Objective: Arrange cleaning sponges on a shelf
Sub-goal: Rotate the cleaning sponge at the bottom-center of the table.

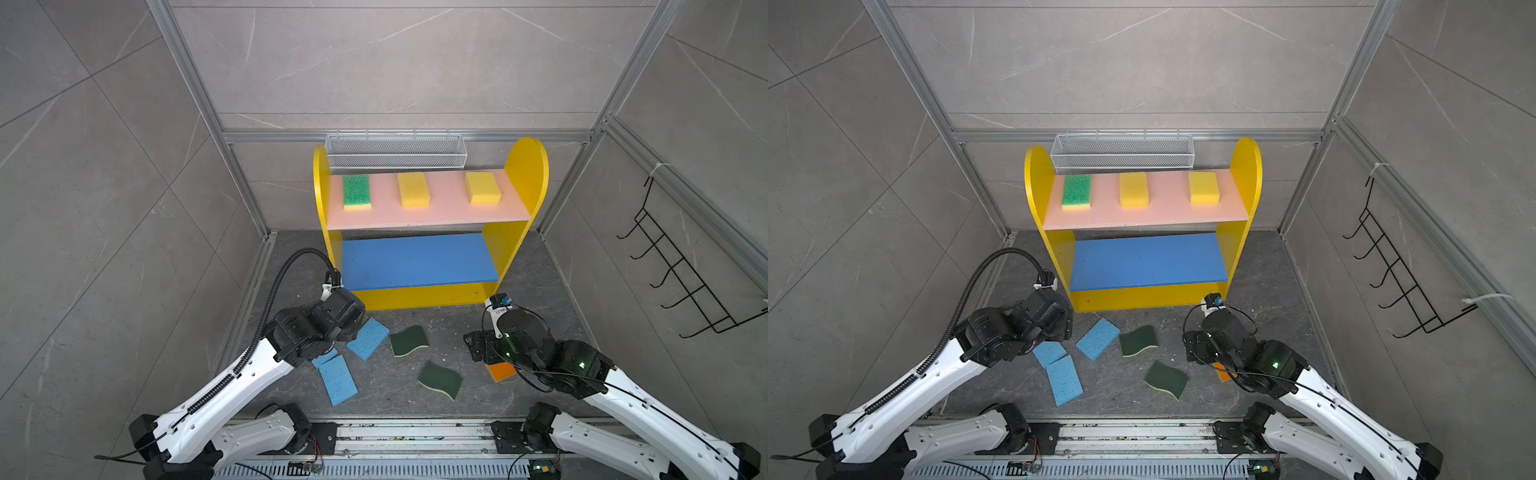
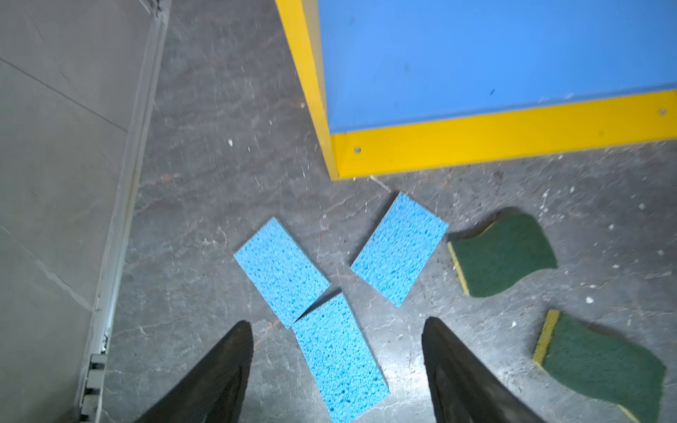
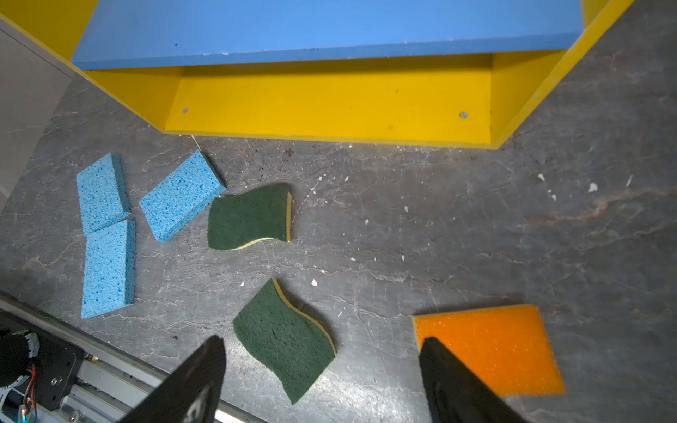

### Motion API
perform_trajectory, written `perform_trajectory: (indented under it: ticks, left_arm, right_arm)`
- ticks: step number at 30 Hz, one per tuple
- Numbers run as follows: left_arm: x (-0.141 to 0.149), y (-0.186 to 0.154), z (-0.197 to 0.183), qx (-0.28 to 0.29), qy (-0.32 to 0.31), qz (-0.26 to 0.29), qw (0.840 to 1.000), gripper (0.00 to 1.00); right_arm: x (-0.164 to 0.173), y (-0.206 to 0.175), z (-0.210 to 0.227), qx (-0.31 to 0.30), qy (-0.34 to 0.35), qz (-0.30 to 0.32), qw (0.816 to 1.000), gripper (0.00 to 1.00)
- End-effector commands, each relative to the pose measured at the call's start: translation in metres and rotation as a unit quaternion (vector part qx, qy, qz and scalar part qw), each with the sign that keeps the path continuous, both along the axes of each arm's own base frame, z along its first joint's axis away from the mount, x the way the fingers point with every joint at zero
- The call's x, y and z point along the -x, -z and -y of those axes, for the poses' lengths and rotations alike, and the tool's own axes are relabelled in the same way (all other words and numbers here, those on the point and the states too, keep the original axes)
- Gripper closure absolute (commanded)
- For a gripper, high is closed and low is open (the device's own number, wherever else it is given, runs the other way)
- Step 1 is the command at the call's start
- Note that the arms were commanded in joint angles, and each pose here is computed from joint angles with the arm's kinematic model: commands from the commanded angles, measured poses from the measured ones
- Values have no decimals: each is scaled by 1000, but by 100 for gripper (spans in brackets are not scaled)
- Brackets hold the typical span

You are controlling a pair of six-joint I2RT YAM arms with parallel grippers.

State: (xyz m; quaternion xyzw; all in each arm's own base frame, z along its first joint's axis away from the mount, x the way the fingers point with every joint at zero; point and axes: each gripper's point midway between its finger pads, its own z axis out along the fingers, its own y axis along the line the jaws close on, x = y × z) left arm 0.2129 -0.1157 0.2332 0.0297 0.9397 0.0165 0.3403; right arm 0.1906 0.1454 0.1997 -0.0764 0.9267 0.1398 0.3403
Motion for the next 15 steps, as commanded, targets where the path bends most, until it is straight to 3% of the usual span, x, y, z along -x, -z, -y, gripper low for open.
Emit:
perform_trajectory:
  ticks: [1,6,15]
  left_arm:
    - [3,12,6,40,-21,-7,999,25]
    - [11,44,6,30,-26,-34,999,25]
    - [24,80,9,62,-33,-50,996,26]
  right_arm:
    - [4,19,2,2,19,-31,999,15]
    - [7,36,-4,17,13,-52,998,15]
    - [26,73,9,51,35,-100,993,16]
